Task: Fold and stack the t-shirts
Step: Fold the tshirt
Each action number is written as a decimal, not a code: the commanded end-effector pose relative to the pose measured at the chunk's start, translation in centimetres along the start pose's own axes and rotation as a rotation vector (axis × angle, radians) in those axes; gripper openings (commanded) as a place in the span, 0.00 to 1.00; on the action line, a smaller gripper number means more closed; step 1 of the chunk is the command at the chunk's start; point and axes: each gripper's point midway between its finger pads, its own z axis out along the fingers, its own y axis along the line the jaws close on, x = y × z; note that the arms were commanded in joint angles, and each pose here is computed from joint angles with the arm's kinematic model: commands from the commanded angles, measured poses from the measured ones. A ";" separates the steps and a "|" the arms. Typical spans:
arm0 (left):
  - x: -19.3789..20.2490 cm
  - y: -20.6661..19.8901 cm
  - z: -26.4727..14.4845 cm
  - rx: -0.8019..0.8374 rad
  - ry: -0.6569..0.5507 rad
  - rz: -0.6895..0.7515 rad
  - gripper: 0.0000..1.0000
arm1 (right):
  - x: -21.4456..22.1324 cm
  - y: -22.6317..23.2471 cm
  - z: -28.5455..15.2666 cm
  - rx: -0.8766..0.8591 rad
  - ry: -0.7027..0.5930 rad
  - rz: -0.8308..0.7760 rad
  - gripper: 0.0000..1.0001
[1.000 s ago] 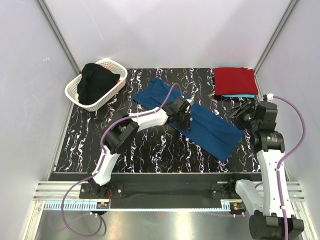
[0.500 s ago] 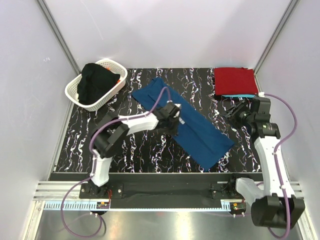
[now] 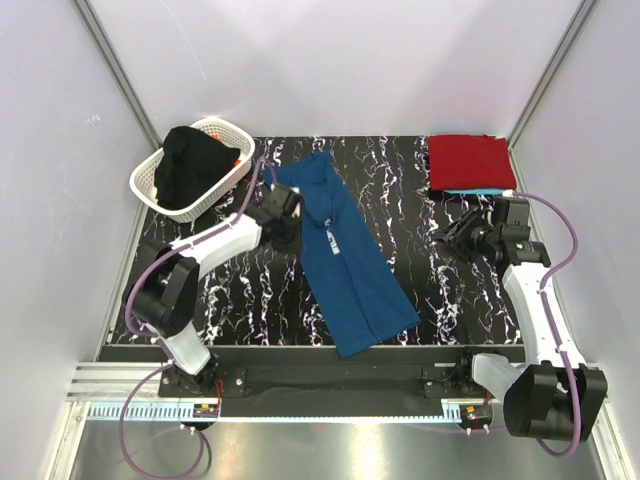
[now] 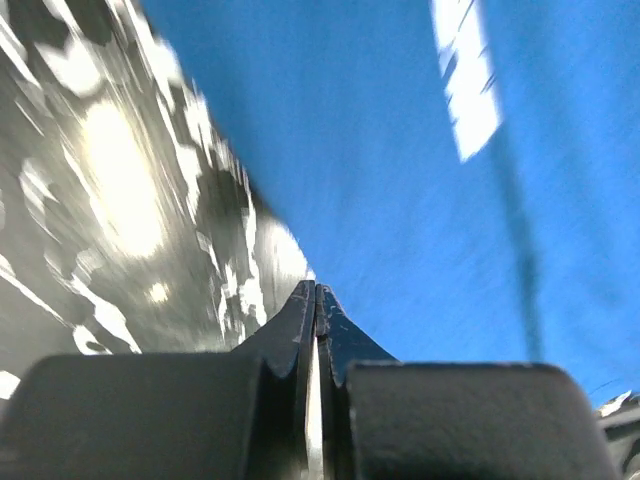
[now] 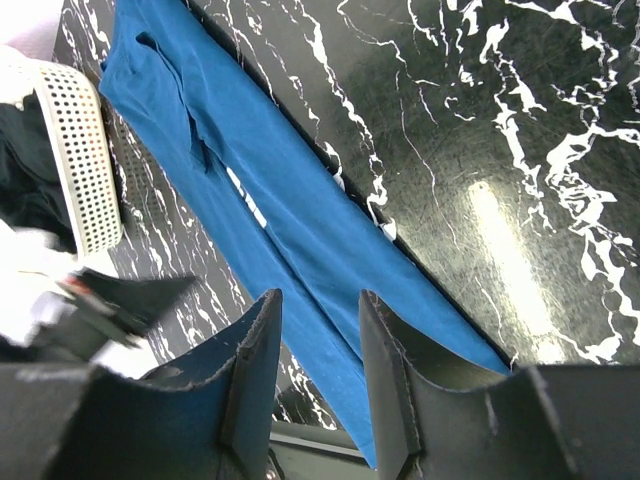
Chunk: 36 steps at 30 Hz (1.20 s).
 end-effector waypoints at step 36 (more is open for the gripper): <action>-28.1 0.2 14.5 0.345 -0.300 -0.112 0.07 | 2.9 -2.0 11.1 0.039 0.187 -0.033 0.39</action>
